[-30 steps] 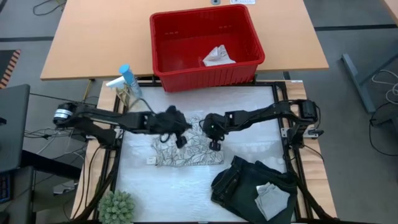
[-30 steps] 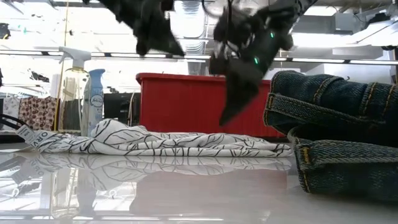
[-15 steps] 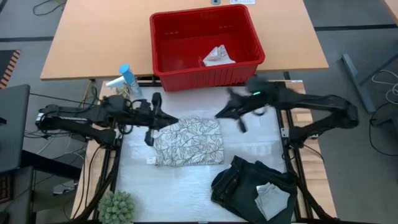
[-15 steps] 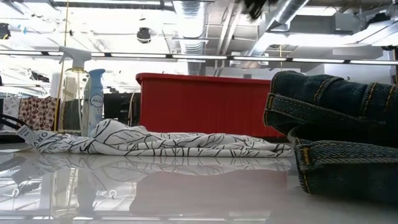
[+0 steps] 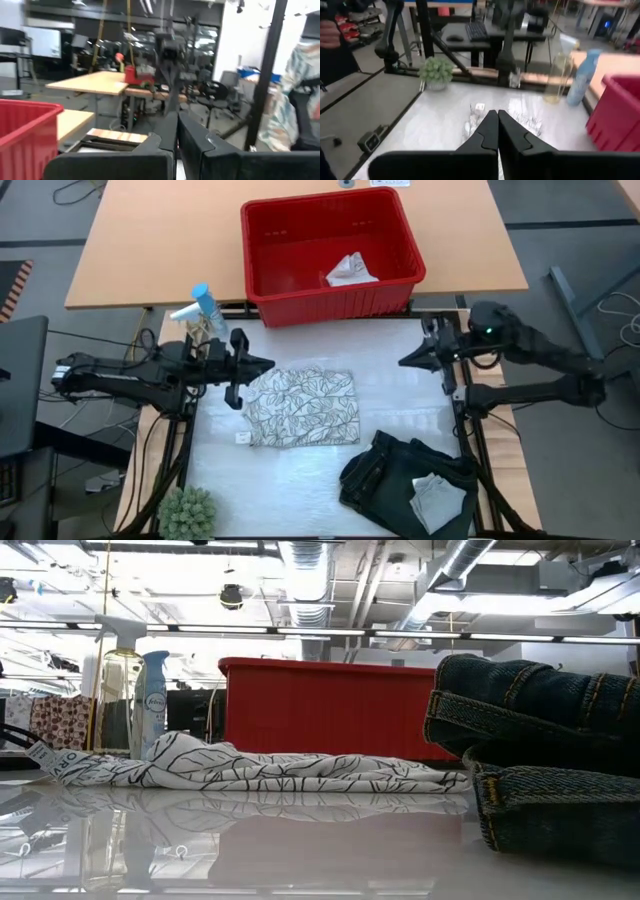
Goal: Fold Laundry from Bin
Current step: Fold the white from the red laundry bin
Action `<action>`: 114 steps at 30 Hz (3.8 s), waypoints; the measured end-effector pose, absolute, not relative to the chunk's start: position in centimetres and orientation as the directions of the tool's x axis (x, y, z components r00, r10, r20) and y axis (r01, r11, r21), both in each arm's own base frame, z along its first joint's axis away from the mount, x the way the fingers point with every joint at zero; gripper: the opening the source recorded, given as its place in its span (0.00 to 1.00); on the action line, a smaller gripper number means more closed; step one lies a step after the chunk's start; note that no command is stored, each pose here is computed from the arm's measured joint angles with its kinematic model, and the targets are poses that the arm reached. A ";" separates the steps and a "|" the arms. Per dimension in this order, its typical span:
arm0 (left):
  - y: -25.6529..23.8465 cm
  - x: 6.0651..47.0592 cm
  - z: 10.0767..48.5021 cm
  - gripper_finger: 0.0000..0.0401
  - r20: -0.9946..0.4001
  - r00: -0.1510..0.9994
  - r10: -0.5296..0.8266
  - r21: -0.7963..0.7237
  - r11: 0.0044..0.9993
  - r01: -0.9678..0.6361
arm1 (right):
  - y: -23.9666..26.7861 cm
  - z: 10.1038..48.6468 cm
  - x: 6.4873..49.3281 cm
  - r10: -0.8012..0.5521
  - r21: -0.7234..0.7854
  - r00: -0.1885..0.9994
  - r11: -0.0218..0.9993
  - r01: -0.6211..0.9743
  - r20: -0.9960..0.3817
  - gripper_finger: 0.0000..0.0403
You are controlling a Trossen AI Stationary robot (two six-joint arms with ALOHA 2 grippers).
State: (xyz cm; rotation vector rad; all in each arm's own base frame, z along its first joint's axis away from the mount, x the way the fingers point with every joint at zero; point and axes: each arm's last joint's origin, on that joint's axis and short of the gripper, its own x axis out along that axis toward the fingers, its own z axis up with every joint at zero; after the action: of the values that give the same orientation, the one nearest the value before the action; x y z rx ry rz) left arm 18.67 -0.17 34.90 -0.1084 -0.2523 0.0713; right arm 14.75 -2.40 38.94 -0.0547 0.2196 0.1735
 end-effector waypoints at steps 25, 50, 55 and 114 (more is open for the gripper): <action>-0.5 23.2 29.3 0.00 -0.054 0.997 0.051 -0.315 0.947 -0.065 | -2.1 23.7 16.7 0.184 0.565 0.929 0.825 0.032 -0.321 0.07; -1.2 29.1 18.6 0.37 -0.472 0.870 -0.142 -0.443 0.892 -0.095 | -3.3 14.0 24.4 -0.014 0.643 0.765 0.532 0.550 -0.643 0.63; -1.1 29.5 17.4 0.37 -0.511 0.854 -0.096 -0.400 0.906 -0.137 | -3.0 13.0 25.8 0.008 0.622 0.733 0.536 0.571 -0.680 0.63; 0.5 34.4 15.5 0.00 -0.528 0.846 -0.067 -0.231 0.971 -0.068 | -5.4 15.8 22.6 -0.126 0.301 0.407 0.486 0.821 -0.905 0.06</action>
State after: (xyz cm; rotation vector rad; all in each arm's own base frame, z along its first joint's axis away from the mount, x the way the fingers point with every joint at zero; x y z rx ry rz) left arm 34.45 0.50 15.47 -0.2465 0.5632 0.0007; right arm 22.61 -5.43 15.77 0.8633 0.9675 -0.7009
